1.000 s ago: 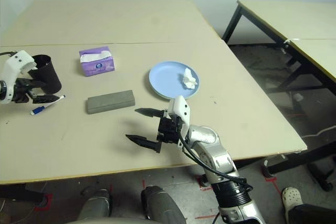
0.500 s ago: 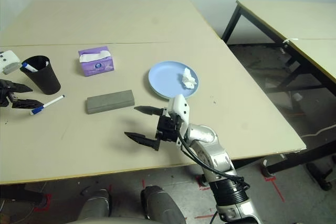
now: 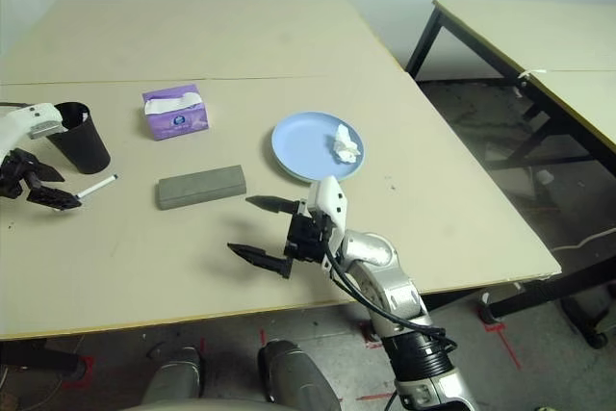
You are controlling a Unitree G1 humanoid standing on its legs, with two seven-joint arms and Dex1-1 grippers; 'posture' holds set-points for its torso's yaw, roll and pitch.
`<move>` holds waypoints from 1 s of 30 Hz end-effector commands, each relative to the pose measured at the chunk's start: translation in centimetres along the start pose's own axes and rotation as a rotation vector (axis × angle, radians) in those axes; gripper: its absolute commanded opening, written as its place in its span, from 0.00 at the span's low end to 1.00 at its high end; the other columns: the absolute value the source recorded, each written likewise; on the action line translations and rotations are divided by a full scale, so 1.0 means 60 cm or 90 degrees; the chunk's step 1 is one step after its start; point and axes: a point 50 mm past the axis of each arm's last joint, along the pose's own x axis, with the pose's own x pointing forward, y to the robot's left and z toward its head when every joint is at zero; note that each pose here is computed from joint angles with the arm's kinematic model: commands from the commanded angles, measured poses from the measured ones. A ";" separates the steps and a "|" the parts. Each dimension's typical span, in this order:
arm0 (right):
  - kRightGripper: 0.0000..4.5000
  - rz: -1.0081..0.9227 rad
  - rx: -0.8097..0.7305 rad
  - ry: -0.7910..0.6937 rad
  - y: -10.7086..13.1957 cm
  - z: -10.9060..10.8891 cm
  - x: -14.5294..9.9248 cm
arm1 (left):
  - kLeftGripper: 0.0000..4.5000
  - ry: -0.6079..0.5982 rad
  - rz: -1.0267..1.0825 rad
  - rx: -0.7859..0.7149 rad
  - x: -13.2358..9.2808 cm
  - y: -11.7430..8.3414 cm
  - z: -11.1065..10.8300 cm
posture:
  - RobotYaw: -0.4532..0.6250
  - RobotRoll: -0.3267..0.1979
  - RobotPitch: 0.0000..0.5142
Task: Organize and tidy the items on the table.
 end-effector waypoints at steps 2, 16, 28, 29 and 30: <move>1.00 0.002 -0.004 0.008 0.002 0.002 0.000 | 0.99 -0.002 0.012 -0.002 0.015 0.003 0.000 | 0.23 0.62 0.18; 1.00 0.003 -0.008 0.013 0.000 0.003 -0.001 | 0.99 0.001 0.044 -0.013 0.048 0.008 -0.028 | 0.24 0.62 0.18; 1.00 0.003 -0.008 0.010 -0.001 0.006 0.002 | 0.28 -0.026 0.052 -0.021 0.053 0.010 -0.027 | 0.24 0.62 0.17; 1.00 0.003 -0.009 0.010 -0.001 0.006 0.002 | 0.21 -0.028 0.053 -0.021 0.053 0.010 -0.026 | 0.24 0.62 0.17; 1.00 0.002 -0.009 0.009 -0.001 0.006 0.002 | 0.13 -0.030 0.054 -0.021 0.052 0.011 -0.026 | 0.24 0.62 0.17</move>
